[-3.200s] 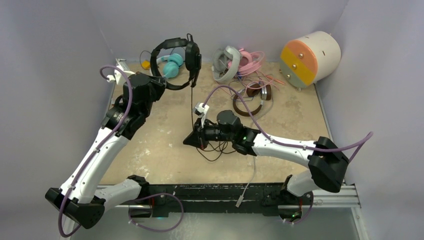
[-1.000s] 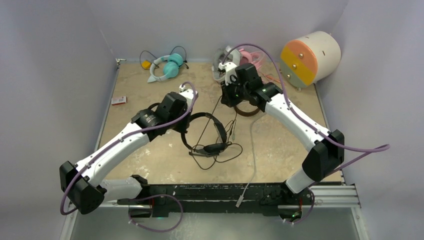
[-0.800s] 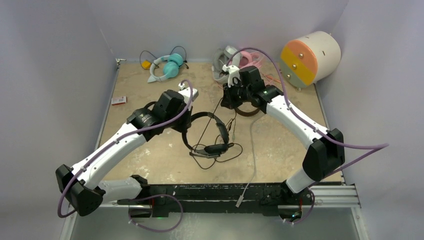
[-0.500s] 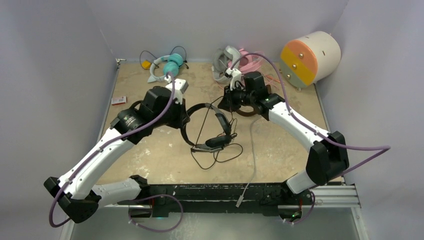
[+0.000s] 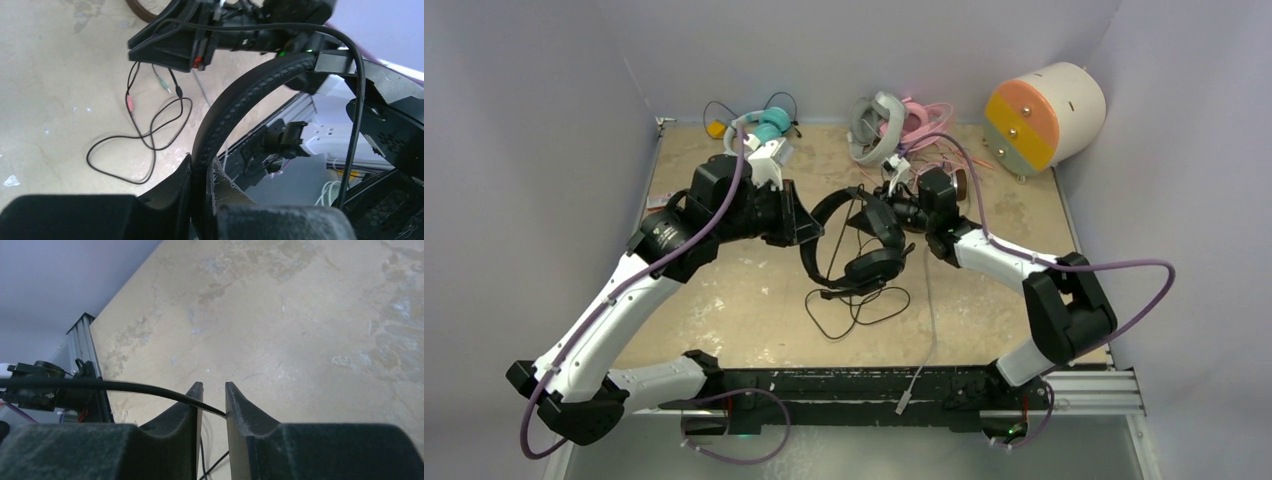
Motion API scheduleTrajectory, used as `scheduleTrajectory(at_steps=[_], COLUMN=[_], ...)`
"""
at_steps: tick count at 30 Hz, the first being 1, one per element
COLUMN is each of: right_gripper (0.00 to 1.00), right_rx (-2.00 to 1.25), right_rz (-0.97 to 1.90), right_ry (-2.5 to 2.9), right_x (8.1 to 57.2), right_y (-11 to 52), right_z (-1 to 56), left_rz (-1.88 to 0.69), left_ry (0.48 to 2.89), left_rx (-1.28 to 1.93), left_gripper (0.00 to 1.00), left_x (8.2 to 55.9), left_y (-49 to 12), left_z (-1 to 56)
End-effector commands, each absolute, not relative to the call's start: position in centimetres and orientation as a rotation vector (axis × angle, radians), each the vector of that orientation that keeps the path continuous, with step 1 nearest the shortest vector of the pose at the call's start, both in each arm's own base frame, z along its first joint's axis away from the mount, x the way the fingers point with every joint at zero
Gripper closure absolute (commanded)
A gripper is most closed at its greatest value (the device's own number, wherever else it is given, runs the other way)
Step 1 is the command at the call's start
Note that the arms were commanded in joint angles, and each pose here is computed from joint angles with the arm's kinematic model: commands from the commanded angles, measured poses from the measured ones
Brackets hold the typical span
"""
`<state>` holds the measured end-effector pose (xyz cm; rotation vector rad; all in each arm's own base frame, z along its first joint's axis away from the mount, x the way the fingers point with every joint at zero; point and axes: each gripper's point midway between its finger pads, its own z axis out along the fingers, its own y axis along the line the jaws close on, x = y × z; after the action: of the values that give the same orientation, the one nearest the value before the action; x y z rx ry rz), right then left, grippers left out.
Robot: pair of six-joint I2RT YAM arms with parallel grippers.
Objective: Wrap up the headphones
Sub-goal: Wrap the headphones cable around the headphones.
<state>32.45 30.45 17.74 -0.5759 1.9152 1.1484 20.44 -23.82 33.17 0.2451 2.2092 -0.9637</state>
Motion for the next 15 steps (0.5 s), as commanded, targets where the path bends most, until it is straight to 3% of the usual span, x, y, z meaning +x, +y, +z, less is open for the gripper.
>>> scheduleTrajectory(at_steps=[1, 5, 11, 15], right_gripper=[0.71, 0.59, 0.58, 0.48], right_rx=[-0.593, -0.588, -0.597, -0.648], right_rz=[1.232, 1.202, 1.209, 1.196], right_ry=[1.749, 1.722, 1.67, 1.677], right_x=[32.8, 33.2, 33.4, 32.6], right_y=[31.8, 32.3, 33.8, 35.0], right_z=[19.8, 18.9, 18.1, 16.6], left_rz=[-1.169, -1.188, -1.129, -1.082], left_ry=[2.051, 2.061, 2.051, 2.056], left_rx=[0.206, 0.166, 0.106, 0.1], left_gripper=[1.0, 1.0, 1.0, 1.0], left_x=[20.7, 21.2, 22.5, 22.9], left_y=[-25.6, -26.0, -25.4, -25.0], left_z=[39.4, 39.8, 40.6, 40.9])
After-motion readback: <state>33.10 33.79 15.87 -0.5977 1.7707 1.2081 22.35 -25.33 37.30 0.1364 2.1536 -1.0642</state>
